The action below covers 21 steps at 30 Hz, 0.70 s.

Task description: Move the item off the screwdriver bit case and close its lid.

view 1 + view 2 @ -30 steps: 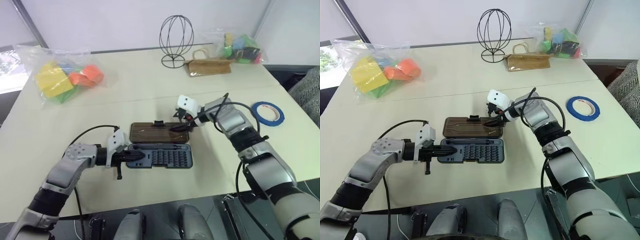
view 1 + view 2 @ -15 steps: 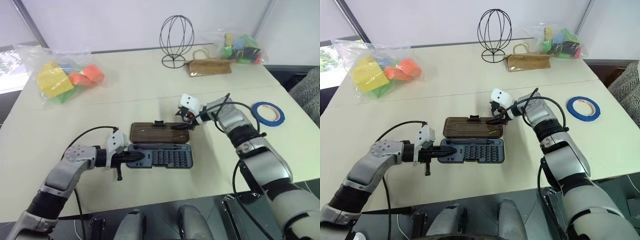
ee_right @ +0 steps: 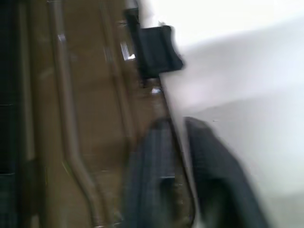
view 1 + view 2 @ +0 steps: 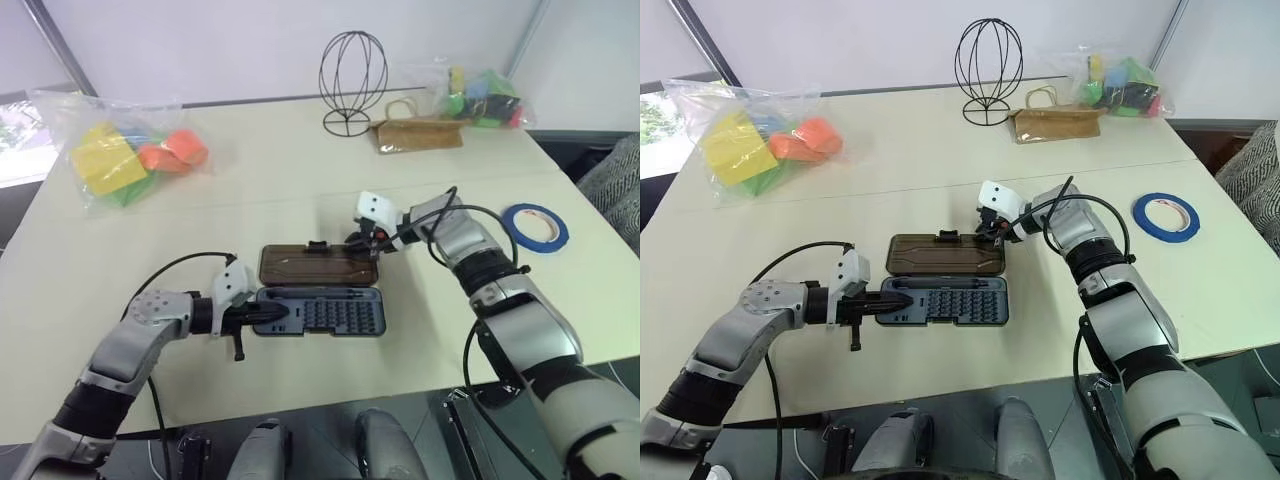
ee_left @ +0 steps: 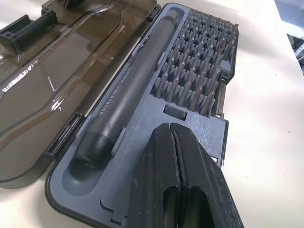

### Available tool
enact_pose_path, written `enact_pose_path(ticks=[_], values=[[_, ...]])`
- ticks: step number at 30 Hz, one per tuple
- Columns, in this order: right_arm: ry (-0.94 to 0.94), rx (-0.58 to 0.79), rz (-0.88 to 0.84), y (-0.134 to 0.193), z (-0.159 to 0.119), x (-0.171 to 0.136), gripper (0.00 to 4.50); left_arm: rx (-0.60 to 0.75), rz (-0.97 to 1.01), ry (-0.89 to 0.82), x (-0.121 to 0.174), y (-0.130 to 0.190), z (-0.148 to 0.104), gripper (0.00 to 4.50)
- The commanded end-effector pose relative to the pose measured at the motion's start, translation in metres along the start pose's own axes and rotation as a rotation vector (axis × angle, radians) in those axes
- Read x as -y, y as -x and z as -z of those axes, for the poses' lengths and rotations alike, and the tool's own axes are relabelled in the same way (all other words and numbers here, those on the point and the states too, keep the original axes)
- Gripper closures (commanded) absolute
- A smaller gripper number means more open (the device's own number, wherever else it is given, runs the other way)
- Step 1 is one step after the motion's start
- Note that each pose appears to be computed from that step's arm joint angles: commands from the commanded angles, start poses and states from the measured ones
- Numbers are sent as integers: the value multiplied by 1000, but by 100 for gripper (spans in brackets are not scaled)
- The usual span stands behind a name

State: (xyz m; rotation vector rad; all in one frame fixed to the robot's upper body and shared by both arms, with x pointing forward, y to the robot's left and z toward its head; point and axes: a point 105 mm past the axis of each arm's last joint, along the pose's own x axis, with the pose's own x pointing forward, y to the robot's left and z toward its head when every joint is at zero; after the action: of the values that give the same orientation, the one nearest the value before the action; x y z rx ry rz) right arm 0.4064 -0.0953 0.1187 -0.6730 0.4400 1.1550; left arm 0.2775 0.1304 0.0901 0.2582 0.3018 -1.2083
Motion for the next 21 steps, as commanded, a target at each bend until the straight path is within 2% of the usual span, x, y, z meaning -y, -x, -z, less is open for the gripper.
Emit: enact_pose_path(ticks=[1, 8, 12, 16, 21], values=[[-1, -20, 8, -4, 3, -1, 445, -20, -18, -3, -1, 5, 3, 450], [28, -22, -12, -7, 0, -5, 445, -15, -29, 0, -2, 5, 2, 450], [125, -20, -15, -5, -6, -9, 445, 8, -48, 9, -5, 5, -3, 450], [342, -19, 103, 6, -23, -3, 445, 122, -144, 52, -29, 15, -34, 450], [523, 5, 202, 17, -35, -8, 445, 245, -254, 94, -56, 37, -70, 450]])
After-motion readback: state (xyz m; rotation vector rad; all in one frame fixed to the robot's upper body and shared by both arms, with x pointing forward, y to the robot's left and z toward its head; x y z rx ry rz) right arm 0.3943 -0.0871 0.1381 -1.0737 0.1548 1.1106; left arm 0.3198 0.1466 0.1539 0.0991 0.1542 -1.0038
